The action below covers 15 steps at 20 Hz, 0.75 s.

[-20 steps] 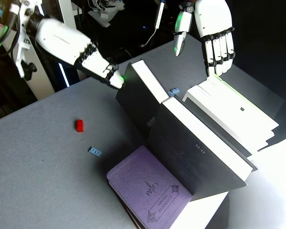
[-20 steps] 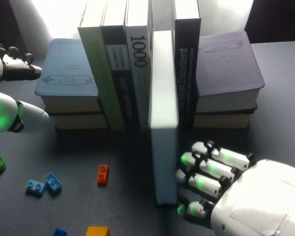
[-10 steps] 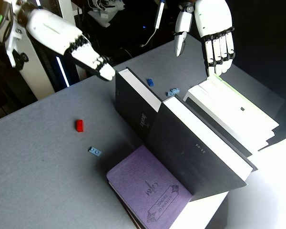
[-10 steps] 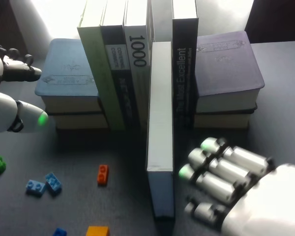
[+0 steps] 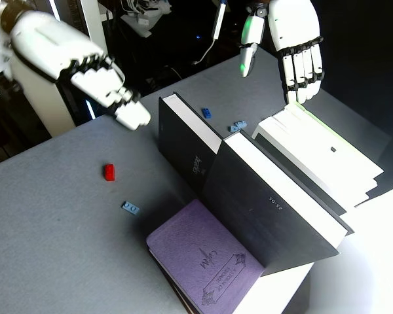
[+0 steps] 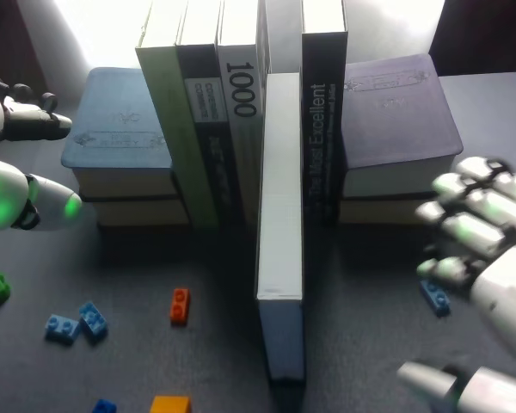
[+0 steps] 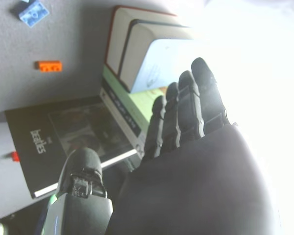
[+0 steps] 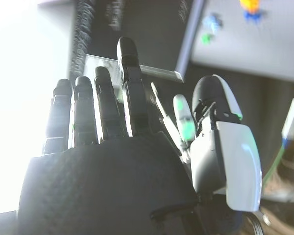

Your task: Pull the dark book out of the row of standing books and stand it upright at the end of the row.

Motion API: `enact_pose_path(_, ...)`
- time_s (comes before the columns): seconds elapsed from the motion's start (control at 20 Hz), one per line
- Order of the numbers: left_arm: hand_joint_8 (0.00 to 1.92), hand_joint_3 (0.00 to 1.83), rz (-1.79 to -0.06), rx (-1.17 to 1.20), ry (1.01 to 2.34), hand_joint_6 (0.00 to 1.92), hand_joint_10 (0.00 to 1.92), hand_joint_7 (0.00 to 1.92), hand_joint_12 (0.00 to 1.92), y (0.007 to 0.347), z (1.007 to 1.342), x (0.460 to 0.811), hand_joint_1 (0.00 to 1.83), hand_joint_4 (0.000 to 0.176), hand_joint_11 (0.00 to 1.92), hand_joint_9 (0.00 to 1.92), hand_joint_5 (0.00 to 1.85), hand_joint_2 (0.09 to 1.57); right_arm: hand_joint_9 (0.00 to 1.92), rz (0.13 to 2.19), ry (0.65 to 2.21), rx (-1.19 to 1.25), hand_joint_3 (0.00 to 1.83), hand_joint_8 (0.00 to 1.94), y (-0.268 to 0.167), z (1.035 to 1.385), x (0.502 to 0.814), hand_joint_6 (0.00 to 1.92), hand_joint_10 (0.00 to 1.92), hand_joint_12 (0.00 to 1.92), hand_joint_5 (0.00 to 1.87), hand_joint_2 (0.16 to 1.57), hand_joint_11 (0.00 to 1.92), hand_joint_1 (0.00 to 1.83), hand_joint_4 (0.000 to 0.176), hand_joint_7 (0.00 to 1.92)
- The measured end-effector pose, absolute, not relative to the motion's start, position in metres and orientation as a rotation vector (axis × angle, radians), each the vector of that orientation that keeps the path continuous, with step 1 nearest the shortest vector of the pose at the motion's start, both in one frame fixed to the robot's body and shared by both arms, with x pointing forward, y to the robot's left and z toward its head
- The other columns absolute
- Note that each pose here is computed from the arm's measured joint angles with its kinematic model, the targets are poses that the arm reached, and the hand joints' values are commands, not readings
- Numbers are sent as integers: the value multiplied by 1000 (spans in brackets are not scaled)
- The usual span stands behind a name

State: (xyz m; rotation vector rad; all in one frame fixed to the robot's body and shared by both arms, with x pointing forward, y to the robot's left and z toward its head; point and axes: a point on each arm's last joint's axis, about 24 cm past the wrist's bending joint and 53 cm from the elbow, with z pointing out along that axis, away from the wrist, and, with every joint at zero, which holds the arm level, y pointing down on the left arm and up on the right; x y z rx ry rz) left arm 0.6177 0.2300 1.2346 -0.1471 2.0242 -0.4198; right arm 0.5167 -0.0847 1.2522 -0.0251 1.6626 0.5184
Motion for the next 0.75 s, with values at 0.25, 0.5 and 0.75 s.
enact_pose_path(0.25,6,0,-421,-148,2024,8,7,129,581,230,1235,618,0,0,0,132,107,1227,363,453,1636,44,4,38,-115,1252,550,12,173,1187,622,1235,0,0,0,463)
enact_pose_path(0.5,70,5,-423,-151,2024,54,257,828,1431,230,1234,618,240,0,266,800,707,1295,532,448,1638,75,11,1239,-132,1249,583,1283,1636,1918,695,1336,270,30,0,709)
enact_pose_path(0.75,839,0,-424,-154,2027,224,1291,847,1689,230,1234,618,312,0,420,696,953,1323,785,634,1462,-128,5,1748,-99,1289,584,1440,1921,1921,761,1375,668,20,0,829)
